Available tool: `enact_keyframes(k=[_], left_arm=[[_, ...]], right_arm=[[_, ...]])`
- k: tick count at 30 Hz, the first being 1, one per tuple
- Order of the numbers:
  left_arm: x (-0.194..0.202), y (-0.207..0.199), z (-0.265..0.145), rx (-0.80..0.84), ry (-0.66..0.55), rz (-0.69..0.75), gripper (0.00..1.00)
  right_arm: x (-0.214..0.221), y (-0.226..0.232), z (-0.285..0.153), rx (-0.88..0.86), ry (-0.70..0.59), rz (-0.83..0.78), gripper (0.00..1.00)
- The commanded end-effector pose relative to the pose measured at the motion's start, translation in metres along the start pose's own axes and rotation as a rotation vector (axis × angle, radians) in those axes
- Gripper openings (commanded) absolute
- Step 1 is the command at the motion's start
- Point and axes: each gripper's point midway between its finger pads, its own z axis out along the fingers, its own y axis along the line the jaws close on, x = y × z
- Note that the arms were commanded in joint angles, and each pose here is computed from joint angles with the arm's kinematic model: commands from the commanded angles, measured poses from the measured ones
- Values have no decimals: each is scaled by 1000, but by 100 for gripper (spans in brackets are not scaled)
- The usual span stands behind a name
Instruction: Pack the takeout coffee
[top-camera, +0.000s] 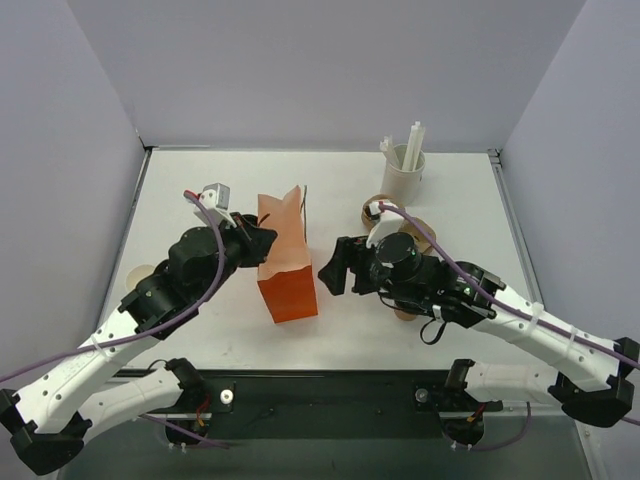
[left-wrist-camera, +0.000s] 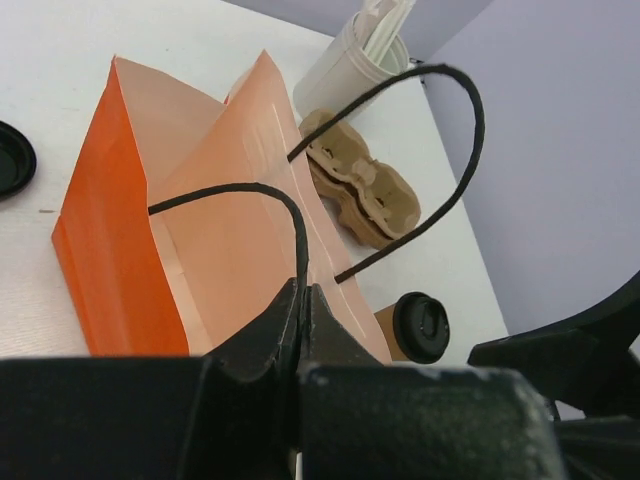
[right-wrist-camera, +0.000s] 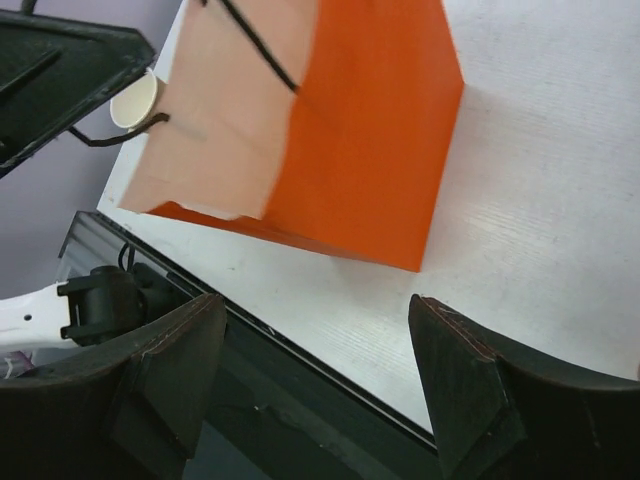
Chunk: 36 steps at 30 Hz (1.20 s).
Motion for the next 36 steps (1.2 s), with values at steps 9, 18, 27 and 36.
enact_keyframes(k=[9,18,27,36], left_arm=[[-27,-21,-17,92,-116,-96,0],[-19,-8,-32,69,-89,-97,0],[-53,11,-83,-15,-92,135,57],[-77,6,-64,-123,27,538,77]], right_arm=[[-35,14,38,213,-146,-60,72],[-34,4,62,299,-128,-212,32],[-27,10,61,137,-18,-522,0],[-7,17,52,-59,88,-723,0]])
